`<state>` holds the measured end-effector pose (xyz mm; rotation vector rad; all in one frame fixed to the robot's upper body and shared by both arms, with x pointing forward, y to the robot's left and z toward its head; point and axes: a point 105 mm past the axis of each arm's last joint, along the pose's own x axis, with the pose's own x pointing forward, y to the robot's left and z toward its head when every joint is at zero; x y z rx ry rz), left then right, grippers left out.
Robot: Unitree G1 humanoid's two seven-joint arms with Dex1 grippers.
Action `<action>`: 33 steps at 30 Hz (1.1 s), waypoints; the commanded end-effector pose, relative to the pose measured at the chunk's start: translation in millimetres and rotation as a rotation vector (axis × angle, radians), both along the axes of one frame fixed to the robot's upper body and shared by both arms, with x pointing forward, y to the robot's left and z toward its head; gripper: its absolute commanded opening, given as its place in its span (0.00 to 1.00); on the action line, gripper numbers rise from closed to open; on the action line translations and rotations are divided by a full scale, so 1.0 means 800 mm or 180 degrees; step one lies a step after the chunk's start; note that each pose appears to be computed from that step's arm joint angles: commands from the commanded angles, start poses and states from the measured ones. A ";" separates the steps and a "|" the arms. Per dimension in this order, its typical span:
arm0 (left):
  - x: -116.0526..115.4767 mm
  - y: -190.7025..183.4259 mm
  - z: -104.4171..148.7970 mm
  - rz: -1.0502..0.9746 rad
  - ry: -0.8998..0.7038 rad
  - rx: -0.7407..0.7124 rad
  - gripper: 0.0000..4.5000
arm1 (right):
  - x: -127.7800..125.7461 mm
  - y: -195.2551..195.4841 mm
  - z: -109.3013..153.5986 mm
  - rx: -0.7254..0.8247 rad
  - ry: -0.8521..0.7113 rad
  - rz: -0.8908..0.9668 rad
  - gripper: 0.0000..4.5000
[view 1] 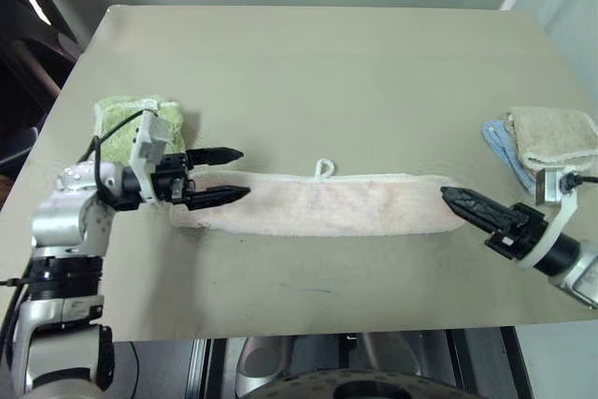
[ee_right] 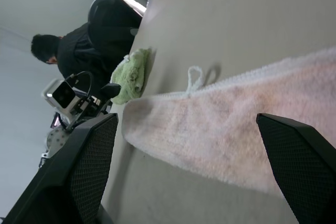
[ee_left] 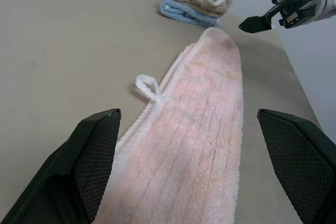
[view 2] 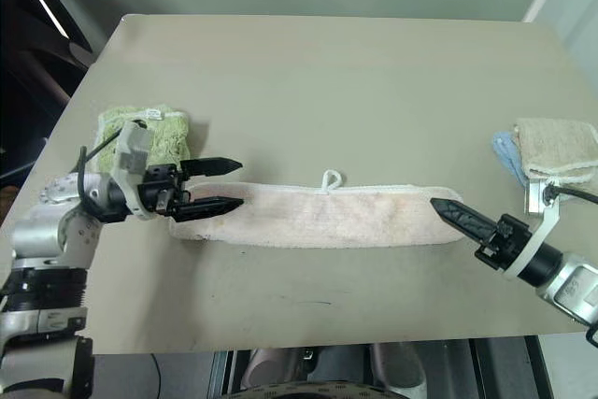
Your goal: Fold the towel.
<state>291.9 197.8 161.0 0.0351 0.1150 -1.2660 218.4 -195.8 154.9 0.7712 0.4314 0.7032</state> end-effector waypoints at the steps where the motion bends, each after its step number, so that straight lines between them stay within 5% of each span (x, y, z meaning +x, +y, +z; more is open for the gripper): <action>1: -0.004 -0.010 0.019 -0.0064 -0.0474 0.0027 1.00 | -0.009 0.005 0.015 -0.0077 -0.0194 0.0043 0.99; 13: -0.046 -0.019 -0.015 -0.0388 -0.0363 0.0080 1.00 | -0.034 0.011 -0.007 0.0010 0.0285 0.0141 0.99; 33: -0.038 -0.023 -0.023 -0.0595 -0.0288 0.0472 1.00 | -0.041 -0.015 -0.025 -0.0216 0.0647 -0.0072 0.99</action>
